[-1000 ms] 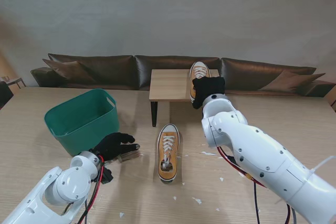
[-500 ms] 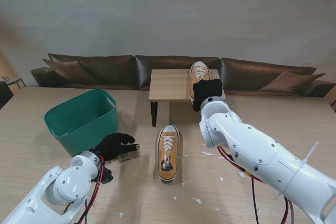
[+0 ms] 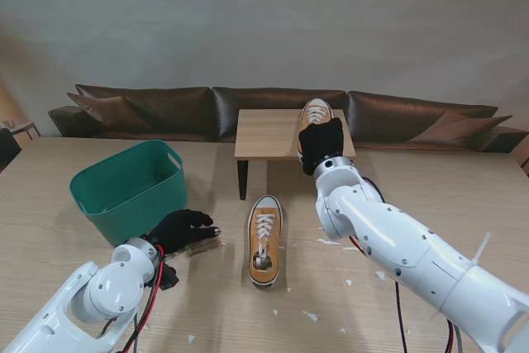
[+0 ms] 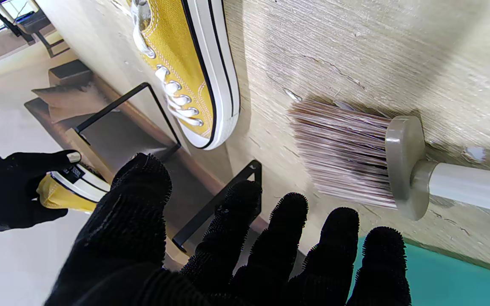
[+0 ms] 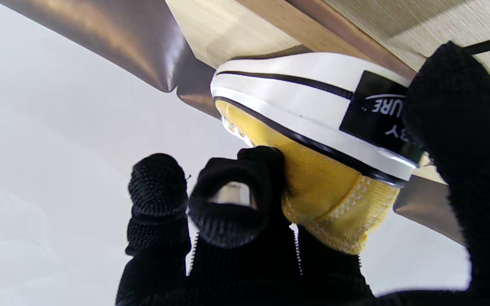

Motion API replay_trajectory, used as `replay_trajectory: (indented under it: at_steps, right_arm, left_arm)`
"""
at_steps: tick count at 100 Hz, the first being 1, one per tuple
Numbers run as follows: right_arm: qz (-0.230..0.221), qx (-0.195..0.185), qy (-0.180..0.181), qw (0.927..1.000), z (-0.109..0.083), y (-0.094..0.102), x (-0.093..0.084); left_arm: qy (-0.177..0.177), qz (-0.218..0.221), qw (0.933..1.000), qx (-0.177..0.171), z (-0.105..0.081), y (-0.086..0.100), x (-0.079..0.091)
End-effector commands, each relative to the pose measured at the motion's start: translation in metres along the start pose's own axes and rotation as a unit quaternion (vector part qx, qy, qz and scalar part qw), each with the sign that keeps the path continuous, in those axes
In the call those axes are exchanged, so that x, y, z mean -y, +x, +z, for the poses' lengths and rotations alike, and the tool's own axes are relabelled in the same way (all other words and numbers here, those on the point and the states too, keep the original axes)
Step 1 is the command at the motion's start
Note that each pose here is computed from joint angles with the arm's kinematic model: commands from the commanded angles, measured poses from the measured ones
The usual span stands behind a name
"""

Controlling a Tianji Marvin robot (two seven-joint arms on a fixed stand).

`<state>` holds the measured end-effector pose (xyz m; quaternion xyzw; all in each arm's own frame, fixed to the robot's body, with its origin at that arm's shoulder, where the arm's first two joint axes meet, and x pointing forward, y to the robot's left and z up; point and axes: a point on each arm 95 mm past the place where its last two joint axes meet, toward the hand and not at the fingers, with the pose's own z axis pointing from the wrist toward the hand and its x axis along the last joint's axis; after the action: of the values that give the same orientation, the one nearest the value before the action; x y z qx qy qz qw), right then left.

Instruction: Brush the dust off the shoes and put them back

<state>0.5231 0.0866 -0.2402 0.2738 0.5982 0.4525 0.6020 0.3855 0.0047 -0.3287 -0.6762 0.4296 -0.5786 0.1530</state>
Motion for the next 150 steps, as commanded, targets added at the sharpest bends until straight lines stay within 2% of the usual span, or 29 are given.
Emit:
replay_trajectory:
  at_steps: [1, 54, 69, 99, 131, 150]
  right_arm:
    - [-0.005, -0.011, -0.007, 0.9999, -0.004, -0.001, -0.006]
    - [-0.018, -0.058, -0.09, 0.9941, -0.032, -0.022, -0.029]
    - [0.006, -0.06, -0.102, 0.993, -0.045, -0.028, -0.029]
    - [0.067, -0.071, -0.132, 0.9864, -0.087, -0.036, -0.026]
    - [0.138, -0.096, -0.15, 0.9744, -0.13, -0.039, -0.022]
    - [0.17, -0.108, -0.153, 0.9676, -0.148, -0.036, -0.016]
  left_arm:
    - [-0.011, -0.004, 0.9999, 0.0, 0.0, 0.001, -0.003]
    - [-0.011, -0.004, 0.9999, 0.0, -0.001, 0.0, -0.003]
    - [-0.011, -0.004, 0.9999, -0.001, -0.002, 0.0, -0.002]
    - [-0.009, -0.001, 0.9999, -0.006, -0.003, 0.0, -0.002]
    - [-0.008, -0.001, 0.9999, -0.007, -0.004, 0.0, -0.002]
    - [-0.009, -0.002, 0.9999, -0.006, -0.004, 0.0, -0.003]
